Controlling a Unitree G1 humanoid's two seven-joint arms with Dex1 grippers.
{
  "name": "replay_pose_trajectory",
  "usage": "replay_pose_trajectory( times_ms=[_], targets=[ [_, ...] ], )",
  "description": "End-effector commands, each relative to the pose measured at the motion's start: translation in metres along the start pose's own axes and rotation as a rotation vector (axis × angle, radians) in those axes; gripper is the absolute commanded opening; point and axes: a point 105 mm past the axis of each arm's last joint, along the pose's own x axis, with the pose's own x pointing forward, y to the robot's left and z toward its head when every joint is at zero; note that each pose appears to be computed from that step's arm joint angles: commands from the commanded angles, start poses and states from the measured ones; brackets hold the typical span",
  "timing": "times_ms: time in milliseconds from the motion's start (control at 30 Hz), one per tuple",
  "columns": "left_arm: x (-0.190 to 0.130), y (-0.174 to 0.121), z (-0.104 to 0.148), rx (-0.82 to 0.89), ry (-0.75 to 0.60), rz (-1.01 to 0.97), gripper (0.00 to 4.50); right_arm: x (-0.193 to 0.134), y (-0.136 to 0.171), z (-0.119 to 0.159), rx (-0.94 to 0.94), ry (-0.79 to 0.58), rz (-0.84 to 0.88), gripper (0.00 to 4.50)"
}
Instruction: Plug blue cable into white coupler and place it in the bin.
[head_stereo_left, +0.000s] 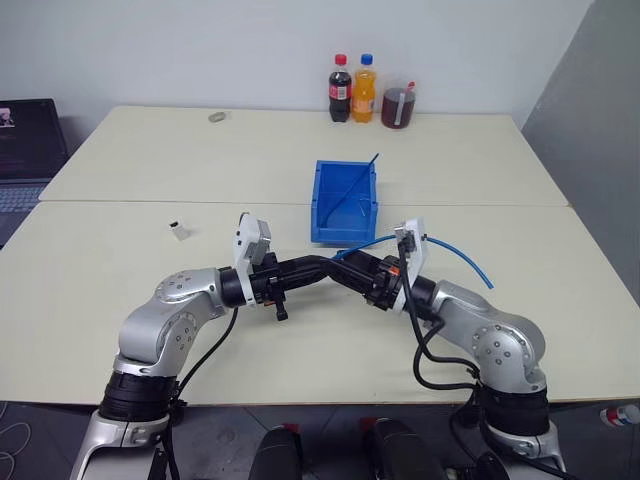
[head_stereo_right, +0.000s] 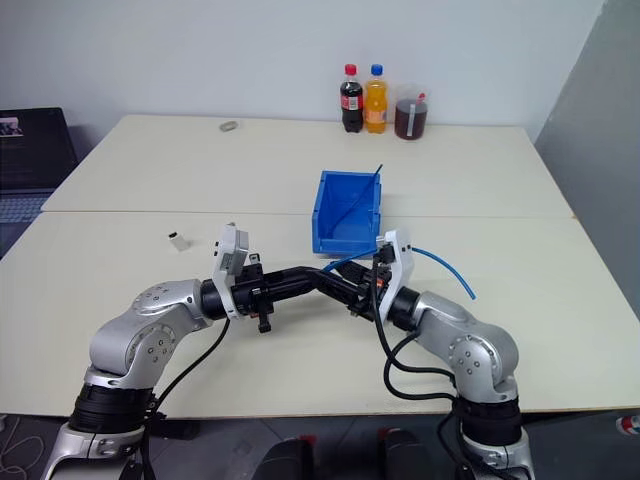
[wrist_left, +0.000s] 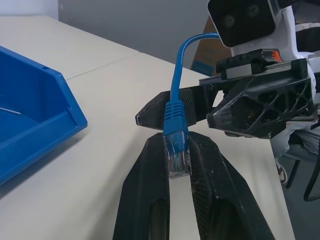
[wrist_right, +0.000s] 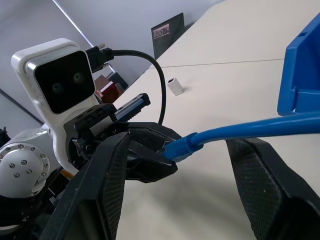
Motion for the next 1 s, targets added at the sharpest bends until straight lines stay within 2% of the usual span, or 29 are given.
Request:
replay_pose_trajectory(
  times_ms=[33, 133, 300, 400, 700, 767, 1000],
  targets=[
    [0.001, -0.006, 0.015, 0.039, -0.041, -0.022, 0.27, 0.005, 0.015, 0.013, -0.014, -0.052, 0.084, 2.8],
    [0.0, -0.006, 0.014, 0.034, -0.04, -0.022, 0.27, 0.005, 0.017, 0.014, -0.002, -0.059, 0.101, 2.2],
    [-0.001, -0.005, 0.012, 0.028, -0.038, -0.018, 0.27, 0.004, 0.02, 0.014, 0.016, -0.06, 0.129, 0.87],
    [0.0, -0.003, 0.012, 0.028, -0.043, -0.01, 0.27, 0.003, 0.023, 0.013, 0.019, -0.05, 0.144, 0.23],
    [0.003, 0.002, 0.008, -0.003, -0.048, 0.018, 0.27, 0.004, 0.024, 0.013, 0.024, -0.043, 0.162, 0.11],
    [0.001, 0.003, 0.005, -0.001, -0.03, 0.016, 0.97, 0.004, 0.024, 0.013, 0.023, -0.043, 0.163, 0.11],
    [-0.016, 0.0, -0.006, -0.012, 0.033, 0.016, 2.42, 0.004, 0.02, 0.014, 0.003, -0.051, 0.142, 0.11]
  ],
)
